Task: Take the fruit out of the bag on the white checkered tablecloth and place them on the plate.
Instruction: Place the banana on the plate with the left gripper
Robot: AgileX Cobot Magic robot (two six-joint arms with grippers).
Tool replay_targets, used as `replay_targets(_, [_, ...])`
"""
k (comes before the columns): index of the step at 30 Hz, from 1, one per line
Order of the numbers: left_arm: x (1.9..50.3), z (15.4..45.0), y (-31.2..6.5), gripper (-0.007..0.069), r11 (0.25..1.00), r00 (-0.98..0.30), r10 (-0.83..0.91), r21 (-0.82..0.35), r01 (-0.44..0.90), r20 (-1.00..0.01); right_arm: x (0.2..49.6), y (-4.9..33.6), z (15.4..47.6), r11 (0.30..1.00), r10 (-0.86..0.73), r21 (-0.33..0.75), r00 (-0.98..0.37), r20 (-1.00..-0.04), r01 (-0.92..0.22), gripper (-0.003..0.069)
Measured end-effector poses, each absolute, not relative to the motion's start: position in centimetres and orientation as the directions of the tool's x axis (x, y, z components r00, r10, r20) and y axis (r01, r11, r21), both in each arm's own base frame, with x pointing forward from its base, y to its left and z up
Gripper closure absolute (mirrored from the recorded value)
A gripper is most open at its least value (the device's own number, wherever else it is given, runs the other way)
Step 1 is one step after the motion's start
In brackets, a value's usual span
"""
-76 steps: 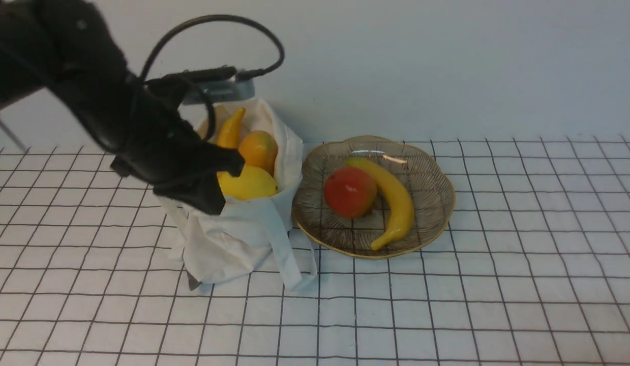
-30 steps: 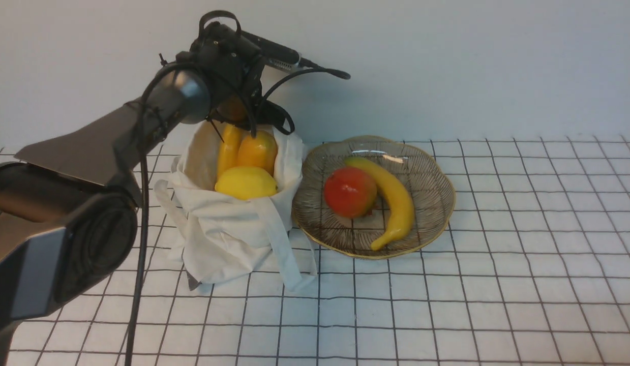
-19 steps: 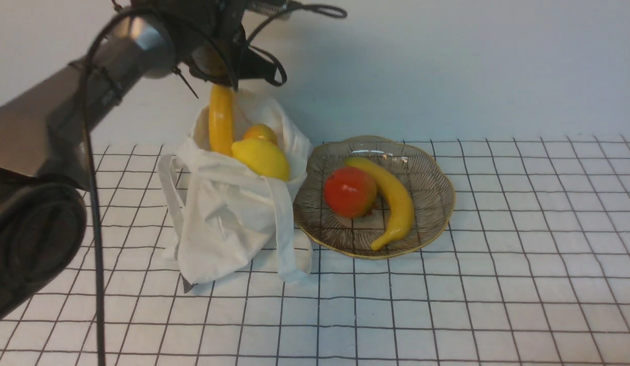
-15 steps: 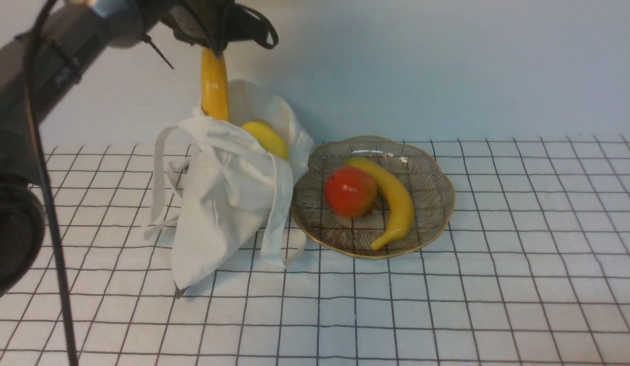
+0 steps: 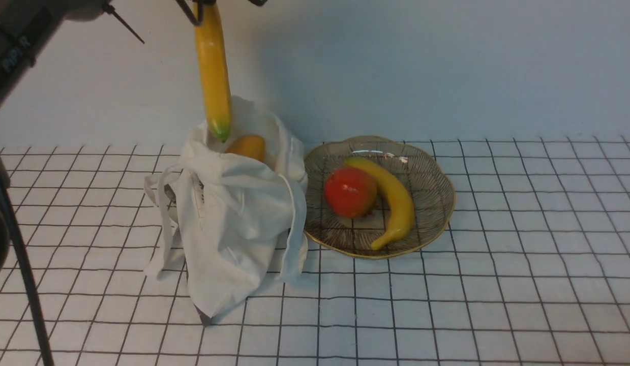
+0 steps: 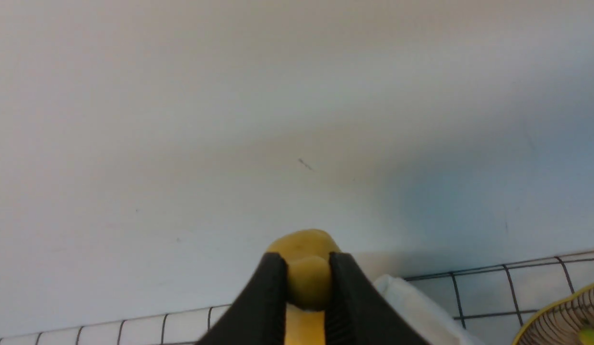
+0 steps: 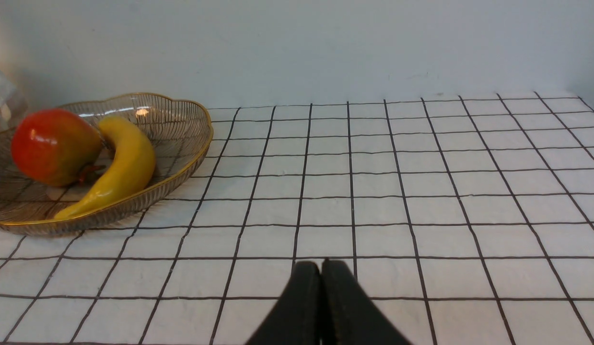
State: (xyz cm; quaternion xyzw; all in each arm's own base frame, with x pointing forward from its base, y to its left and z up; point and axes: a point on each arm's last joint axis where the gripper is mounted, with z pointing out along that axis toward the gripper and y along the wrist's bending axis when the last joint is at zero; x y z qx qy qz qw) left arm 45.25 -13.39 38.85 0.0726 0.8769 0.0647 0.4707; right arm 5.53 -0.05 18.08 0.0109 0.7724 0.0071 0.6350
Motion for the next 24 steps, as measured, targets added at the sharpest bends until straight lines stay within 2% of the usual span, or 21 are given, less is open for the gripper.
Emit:
replay_targets(5, [47.1, 37.1, -14.2, 0.0550, 0.982, -0.492, 0.189, 0.177, 0.072, -0.850, 5.5, -0.1, 18.1, 1.000, 0.026, 0.025, -0.193, -0.981, 0.008, 0.0673])
replay_targets(10, [45.5, 39.2, -15.2, 0.0550, 0.995, -0.466, 0.086, 0.057, 0.076, -0.881, 5.5, -0.1, 18.1, 1.000, 0.026, 0.025, -0.193, -0.981, 0.008, 0.0673])
replay_targets(15, [41.9, 40.3, -18.3, 0.0550, 0.985, -0.597, 0.038, -0.072, 0.158, -0.801, 5.5, -0.1, 18.1, 1.000, 0.026, 0.025, -0.193, -0.981, 0.008, 0.0673])
replay_targets(17, [40.3, 39.3, -21.2, 0.0550, 0.950, -0.670, 0.121, -0.111, 0.293, -0.733, 5.5, -0.1, 18.1, 1.000, 0.026, 0.025, -0.193, -0.981, 0.008, 0.0673])
replay_targets(19, [39.8, 38.1, -23.3, 0.0550, 0.914, -0.689, 0.185, -0.135, 0.382, -0.701, 5.5, -0.1, 18.1, 1.000, 0.026, 0.025, -0.193, -0.981, 0.008, 0.0673])
replay_targets(20, [39.8, 37.9, -23.5, 0.0550, 0.913, -0.691, 0.189, -0.134, 0.385, -0.698, 5.5, -0.1, 18.1, 1.000, 0.026, 0.025, -0.193, -0.981, 0.008, 0.0673])
replay_targets(24, [40.9, 32.9, -27.9, 0.0550, 0.859, -0.689, 0.268, -0.157, 0.488, -0.673, 5.5, -0.1, 18.1, 1.000, 0.026, 0.025, -0.193, -0.981, 0.008, 0.0673])
